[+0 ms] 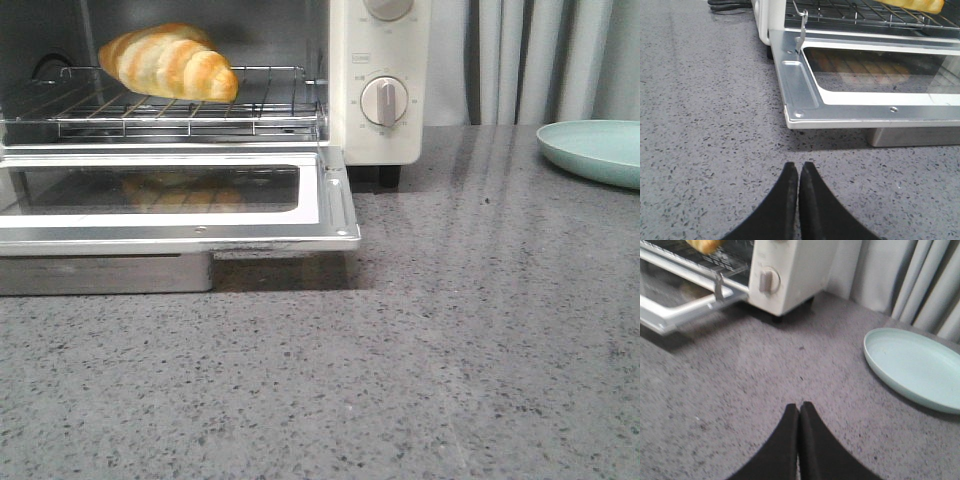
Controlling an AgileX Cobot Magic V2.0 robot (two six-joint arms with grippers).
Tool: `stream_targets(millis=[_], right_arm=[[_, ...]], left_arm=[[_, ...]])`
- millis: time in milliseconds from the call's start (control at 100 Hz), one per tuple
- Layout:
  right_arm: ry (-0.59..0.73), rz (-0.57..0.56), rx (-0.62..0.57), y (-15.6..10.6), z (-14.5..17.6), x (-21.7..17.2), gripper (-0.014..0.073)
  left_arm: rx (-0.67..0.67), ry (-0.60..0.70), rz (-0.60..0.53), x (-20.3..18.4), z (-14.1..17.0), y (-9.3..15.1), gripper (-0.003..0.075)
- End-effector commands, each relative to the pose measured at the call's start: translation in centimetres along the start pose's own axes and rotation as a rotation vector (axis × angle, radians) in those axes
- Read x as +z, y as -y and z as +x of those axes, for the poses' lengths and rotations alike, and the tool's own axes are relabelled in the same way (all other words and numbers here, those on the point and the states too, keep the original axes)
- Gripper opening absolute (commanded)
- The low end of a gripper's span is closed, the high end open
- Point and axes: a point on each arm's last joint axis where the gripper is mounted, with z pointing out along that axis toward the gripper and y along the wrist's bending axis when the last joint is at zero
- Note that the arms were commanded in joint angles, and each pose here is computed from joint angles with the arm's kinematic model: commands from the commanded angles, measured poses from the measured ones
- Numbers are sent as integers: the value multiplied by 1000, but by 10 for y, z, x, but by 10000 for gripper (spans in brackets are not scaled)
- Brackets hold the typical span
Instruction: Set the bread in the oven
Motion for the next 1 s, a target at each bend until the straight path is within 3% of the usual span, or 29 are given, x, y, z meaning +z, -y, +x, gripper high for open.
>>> stream_targets(millis=[0,250,290,400,510,990], right_arm=[[95,31,-24,1,-6,-1,-69],[123,40,193,-23,46,29,-69],[40,64,216,-21,51,28,-69],[-53,128,232,-19,60,28,-69],[-56,165,242,-17,60,28,-69],[-47,165,239,-17,59,28,-69]], left_arm=[[-26,51,-5,0,2,-1,-21],[-26,51,-5,0,2,-1,-21],[-26,51,-5,0,2,-1,-21],[-26,51,-5,0,2,-1,-21],[-26,51,-5,0,2,-1,-21],[-26,51,-5,0,2,-1,-21]])
